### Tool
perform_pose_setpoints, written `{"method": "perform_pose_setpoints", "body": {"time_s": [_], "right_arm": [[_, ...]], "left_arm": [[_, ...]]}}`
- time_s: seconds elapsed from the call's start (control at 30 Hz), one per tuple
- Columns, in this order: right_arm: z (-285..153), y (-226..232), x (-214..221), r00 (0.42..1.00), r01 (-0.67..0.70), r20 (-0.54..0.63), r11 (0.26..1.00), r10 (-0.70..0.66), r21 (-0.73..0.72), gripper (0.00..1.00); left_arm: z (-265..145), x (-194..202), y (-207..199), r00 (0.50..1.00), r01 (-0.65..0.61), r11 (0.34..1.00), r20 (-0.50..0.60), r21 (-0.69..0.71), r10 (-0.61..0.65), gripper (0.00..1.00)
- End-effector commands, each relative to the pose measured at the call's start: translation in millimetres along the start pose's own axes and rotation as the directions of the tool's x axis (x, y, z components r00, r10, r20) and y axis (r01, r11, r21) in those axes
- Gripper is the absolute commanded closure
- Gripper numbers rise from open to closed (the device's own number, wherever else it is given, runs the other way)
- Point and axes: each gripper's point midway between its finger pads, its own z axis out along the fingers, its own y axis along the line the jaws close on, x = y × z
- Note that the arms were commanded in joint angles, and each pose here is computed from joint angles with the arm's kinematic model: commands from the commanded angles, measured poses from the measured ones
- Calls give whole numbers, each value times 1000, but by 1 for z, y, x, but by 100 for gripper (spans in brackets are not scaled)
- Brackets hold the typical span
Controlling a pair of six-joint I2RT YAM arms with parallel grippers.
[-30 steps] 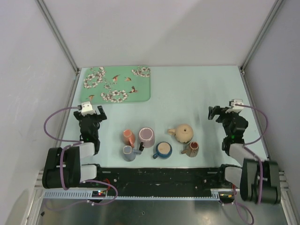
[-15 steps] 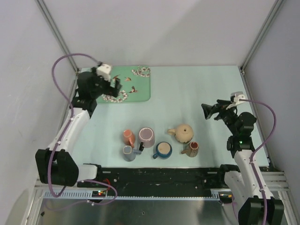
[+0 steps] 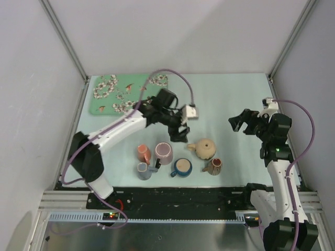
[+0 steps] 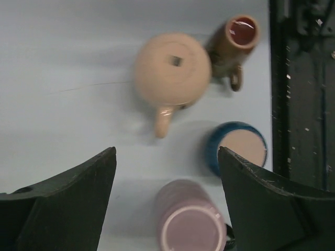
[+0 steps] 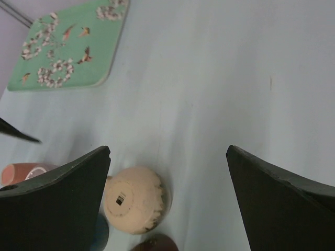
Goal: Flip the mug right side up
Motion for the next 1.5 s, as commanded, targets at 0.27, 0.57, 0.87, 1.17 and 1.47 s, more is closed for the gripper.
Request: {"method": "perform_pose_setpoints", "body": {"time_s": [0.27,0.57,0.87,1.17,1.47], "right_arm": [[-12,-4,30,985,-90,-146,995,96,50,0],[-14,-2,40,985,-98,-138,995,101,30,0],[-15,-4,57,980,-117,-160,992,121,35,0],[-19,1,52,980,-139,-138,990,141,21,0],[-13,40,53,902,-398,-242,906,357,-146,0]], "left_arm": [[87,54,-11,972,-75,991,-212,115,99,21],[117,74,5,958,-42,998,-280,45,53,37],[131,75,-9,968,37,994,-252,104,-9,64],[121,56,3,953,240,969,-201,51,-225,100],[66,0,69,734,677,735,34,45,-678,100]]}}
